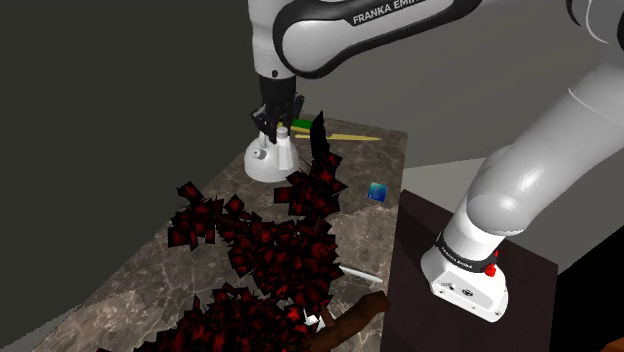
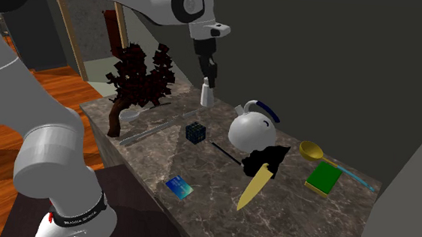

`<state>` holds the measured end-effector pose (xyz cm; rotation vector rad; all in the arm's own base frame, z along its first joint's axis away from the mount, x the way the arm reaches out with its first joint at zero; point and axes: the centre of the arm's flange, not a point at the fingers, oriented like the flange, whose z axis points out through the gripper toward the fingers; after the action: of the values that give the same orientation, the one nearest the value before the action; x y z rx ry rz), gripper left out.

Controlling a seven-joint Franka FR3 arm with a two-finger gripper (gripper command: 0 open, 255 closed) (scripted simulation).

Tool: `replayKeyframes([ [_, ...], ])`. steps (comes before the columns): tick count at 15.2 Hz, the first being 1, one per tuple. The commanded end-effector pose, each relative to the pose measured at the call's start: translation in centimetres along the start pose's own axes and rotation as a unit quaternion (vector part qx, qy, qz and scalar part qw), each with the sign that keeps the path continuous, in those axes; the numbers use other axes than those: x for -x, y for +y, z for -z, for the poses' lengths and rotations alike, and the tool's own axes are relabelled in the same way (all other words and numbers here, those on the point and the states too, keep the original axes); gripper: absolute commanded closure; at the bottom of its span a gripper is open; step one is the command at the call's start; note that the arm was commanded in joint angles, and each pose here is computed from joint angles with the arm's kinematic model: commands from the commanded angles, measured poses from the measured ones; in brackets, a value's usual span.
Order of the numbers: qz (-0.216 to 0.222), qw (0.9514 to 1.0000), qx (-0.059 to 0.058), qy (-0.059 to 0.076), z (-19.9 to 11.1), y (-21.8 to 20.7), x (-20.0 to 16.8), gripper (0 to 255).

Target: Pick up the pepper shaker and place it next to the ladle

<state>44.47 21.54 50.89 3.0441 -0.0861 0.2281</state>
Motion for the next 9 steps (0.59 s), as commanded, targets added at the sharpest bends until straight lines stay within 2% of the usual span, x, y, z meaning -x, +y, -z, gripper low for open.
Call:
replayKeyframes([
  [1, 0.0, 1.0, 0.0, 0.0, 1.0, 0.1, -0.2, 255],
  [6, 0.0, 1.0, 0.0, 0.0, 3.2, 0.3, -0.6, 255],
  [9, 0.0, 1.0, 0.0, 0.0, 2.5, 2.9, -3.4, 255],
])
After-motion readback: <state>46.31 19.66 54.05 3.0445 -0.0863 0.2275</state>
